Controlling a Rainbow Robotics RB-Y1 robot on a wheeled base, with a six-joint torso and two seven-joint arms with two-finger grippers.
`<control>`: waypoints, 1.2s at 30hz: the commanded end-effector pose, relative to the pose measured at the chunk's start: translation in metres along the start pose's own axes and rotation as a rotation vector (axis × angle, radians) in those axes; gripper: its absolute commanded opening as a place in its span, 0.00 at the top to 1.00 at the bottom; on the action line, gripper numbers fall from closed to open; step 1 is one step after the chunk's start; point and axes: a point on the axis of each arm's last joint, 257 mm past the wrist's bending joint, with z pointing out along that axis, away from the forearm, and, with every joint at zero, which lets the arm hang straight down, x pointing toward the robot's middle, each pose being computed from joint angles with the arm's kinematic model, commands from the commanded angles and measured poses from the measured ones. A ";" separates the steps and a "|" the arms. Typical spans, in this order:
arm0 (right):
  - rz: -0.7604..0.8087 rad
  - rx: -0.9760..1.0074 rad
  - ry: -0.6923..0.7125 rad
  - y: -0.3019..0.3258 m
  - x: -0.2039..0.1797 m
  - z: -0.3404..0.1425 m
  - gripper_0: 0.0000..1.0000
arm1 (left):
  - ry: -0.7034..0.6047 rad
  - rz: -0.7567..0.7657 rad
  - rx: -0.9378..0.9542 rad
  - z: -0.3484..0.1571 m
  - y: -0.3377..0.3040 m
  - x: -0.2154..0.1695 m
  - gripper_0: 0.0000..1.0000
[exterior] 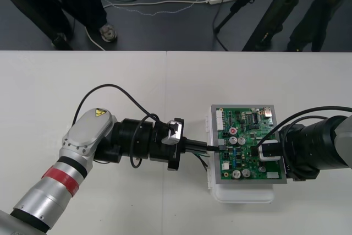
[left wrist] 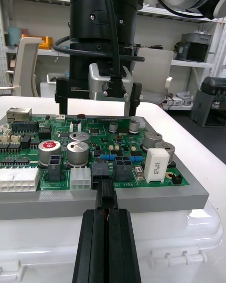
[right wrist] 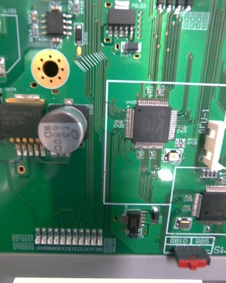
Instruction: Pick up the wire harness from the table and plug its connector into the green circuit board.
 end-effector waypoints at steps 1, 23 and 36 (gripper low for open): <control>0.003 0.020 -0.030 -0.008 -0.017 -0.002 0.00 | -0.005 -0.053 -0.002 0.011 0.002 -0.008 1.00; 0.008 0.020 -0.032 -0.008 -0.018 -0.002 0.00 | -0.032 -0.043 0.020 0.014 -0.004 -0.016 1.00; 0.003 0.020 -0.030 -0.008 -0.017 -0.002 0.00 | -0.045 -0.021 0.034 0.019 -0.008 -0.020 1.00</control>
